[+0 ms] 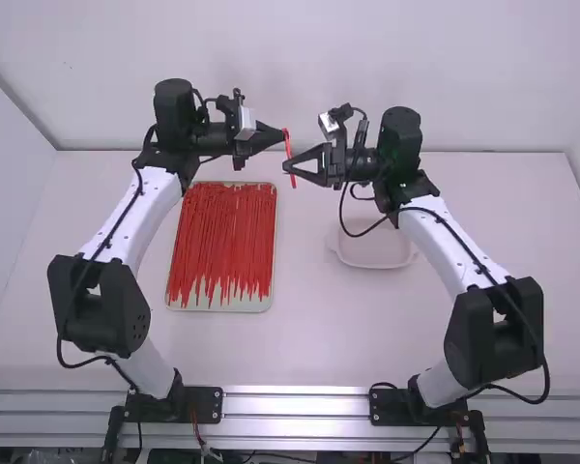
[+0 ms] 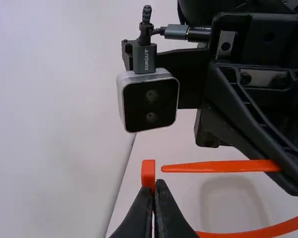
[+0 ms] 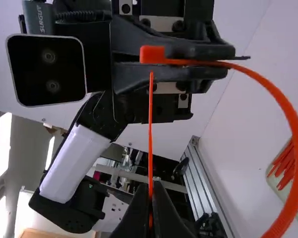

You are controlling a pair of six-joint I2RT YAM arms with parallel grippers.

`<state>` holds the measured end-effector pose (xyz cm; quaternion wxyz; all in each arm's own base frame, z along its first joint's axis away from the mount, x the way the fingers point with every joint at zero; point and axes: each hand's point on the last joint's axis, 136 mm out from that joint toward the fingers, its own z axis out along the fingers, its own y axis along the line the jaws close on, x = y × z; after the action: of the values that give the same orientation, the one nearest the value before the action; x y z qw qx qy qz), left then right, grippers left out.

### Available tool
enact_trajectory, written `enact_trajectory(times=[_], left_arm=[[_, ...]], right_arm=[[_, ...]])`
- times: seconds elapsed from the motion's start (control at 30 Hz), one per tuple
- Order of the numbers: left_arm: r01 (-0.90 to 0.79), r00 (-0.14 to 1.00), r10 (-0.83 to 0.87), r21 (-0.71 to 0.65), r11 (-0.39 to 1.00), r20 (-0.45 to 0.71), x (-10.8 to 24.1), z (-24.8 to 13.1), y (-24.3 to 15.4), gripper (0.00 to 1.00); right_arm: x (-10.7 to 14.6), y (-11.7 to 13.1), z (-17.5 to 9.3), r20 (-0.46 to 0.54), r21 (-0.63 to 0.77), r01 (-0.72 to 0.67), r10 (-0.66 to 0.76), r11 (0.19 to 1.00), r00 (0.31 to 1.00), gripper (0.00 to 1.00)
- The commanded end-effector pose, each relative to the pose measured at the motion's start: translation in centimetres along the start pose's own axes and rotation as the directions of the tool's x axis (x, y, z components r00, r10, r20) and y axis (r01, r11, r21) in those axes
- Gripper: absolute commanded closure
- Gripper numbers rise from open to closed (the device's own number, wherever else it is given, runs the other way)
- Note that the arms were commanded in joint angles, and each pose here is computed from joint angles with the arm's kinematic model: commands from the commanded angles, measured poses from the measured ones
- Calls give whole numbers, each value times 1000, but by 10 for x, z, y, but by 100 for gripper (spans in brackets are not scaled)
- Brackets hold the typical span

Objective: Fasten the cable tie

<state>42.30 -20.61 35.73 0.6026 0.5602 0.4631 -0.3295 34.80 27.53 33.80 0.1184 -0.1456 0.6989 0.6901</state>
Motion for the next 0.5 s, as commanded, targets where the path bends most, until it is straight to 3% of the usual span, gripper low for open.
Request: enact_trajectory(times=[0.0,0.47], left_arm=[[-30,999,30,22,999,20,-13,4,-6,98],[-30,999,29,-51,998,-24,-5,1,7,98]], right_arm=[[-3,9,0,1,-8,29,-29,1000,1000,100],[-3,12,-1,-5,-17,45,-45,999,999,100]])
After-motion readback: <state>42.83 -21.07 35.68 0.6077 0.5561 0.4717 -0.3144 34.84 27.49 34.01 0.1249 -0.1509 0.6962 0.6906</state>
